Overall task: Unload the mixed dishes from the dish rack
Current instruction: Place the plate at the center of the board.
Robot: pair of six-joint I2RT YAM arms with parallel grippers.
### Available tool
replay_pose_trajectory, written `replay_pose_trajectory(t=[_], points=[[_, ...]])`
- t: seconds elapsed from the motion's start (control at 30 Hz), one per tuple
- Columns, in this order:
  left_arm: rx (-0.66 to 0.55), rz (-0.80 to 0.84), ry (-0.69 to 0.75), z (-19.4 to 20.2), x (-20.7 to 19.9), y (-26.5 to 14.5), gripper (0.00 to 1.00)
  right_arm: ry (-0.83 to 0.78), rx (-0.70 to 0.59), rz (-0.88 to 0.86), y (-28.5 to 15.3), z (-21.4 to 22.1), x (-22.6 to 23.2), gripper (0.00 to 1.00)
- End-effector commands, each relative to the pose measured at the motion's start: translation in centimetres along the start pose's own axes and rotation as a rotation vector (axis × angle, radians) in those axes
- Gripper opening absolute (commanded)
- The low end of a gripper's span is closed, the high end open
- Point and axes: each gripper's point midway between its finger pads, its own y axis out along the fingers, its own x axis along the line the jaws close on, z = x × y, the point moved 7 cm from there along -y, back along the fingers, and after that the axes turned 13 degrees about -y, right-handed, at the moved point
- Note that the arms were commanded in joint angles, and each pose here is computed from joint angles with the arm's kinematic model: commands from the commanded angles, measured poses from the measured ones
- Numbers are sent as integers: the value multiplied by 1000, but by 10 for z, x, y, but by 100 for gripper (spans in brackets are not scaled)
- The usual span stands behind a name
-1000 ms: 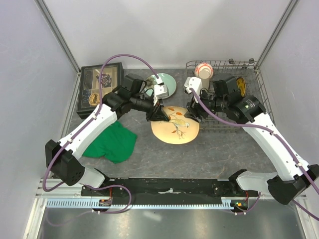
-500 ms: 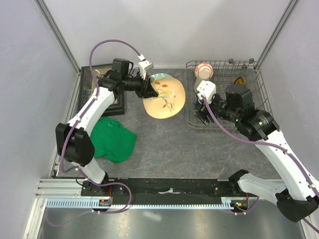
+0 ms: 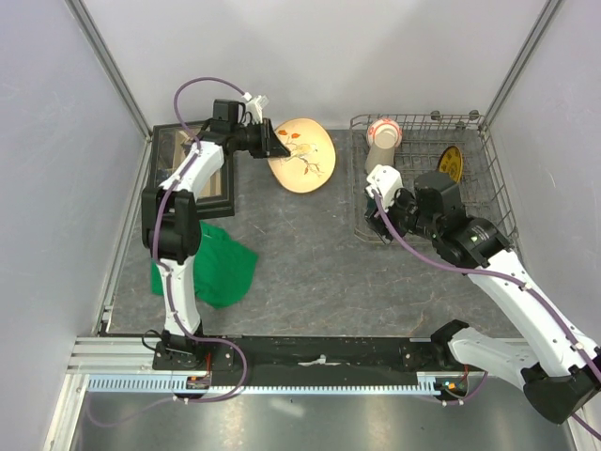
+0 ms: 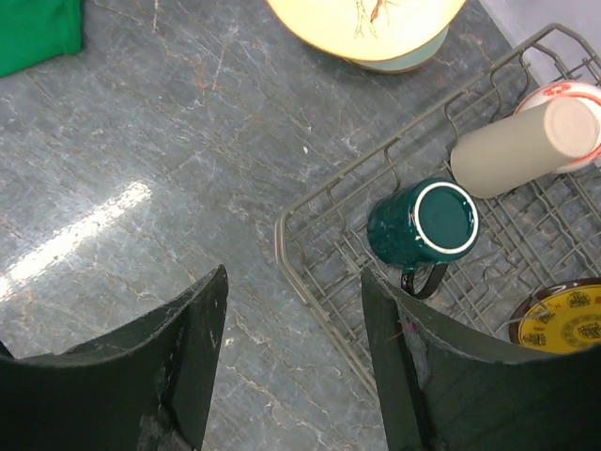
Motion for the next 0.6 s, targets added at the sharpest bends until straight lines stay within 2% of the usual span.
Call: replay_pose_trajectory(t=[0.0,0.23,0.57], points=[[-104,178,-23,-49,-21,2,2,-2,-4,50,4,4,-3,67],[-114,198,-155,-59,14,36,2,1,7,55,8,12,0,67],[-145,179,-250,-61,49,62,2,-1,17,41,12,16,3,67]])
